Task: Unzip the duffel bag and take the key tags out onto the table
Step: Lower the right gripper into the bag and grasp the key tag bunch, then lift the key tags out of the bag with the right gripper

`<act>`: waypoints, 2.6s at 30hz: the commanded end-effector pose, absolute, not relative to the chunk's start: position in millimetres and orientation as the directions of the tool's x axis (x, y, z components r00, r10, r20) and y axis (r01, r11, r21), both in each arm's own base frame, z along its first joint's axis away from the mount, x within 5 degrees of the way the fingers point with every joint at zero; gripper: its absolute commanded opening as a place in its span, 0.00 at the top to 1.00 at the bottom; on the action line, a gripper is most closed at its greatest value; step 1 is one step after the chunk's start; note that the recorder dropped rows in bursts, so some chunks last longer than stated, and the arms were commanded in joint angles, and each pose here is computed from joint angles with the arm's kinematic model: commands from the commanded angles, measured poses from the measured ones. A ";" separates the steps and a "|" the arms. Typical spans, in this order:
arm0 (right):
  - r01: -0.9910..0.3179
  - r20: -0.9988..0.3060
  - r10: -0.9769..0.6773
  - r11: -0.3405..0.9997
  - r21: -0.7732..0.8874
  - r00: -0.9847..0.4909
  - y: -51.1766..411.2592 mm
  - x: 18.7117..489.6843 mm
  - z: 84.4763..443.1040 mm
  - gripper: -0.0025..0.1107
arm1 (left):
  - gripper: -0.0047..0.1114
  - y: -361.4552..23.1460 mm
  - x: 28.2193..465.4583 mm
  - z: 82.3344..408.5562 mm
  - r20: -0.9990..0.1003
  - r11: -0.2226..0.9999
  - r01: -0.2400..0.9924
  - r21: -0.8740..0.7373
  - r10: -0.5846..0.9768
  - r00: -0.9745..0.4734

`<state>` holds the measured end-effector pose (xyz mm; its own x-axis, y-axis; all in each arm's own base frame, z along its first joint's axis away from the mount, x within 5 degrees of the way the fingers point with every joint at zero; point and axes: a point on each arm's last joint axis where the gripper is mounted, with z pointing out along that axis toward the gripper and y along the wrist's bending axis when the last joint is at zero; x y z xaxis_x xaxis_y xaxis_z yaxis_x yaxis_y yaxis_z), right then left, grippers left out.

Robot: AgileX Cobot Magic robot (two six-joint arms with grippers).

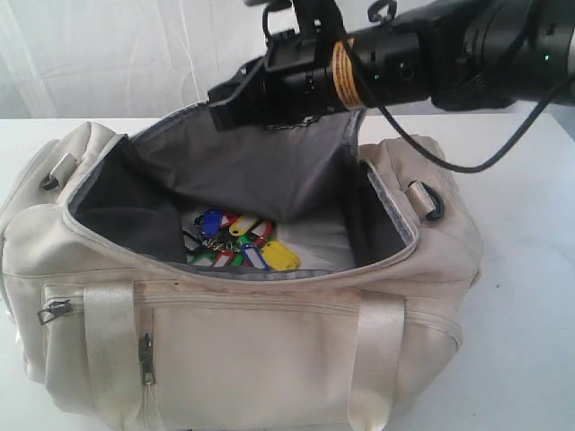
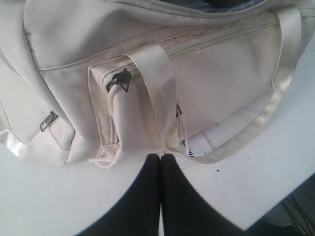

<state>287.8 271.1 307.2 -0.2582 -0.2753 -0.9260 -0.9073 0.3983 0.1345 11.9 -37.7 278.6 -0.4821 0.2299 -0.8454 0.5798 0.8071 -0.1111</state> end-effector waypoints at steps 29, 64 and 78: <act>-0.833 -0.714 -0.476 0.476 0.280 -0.513 269.6 284.2 170.1 0.43 | 0.96 -39.8 9.9 277.3 -0.844 0.793 0.594 -0.139 0.219 -0.489; -0.894 -0.833 -0.548 0.406 -0.187 -0.074 303.3 262.7 234.7 0.98 | 0.96 -39.8 9.9 277.3 -0.844 0.793 0.594 -0.139 0.219 -0.489; -0.734 -0.924 -0.366 0.598 -0.322 0.107 251.7 236.6 359.6 0.98 | 0.96 -39.8 9.9 277.3 -0.845 0.792 0.595 -0.137 0.220 -0.488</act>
<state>240.4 267.7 331.3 0.0634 -0.4017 -0.9136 -0.8043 0.5214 -0.2851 11.2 -38.8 278.8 -0.4858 0.2226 -0.8453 0.5852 0.8011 -0.1254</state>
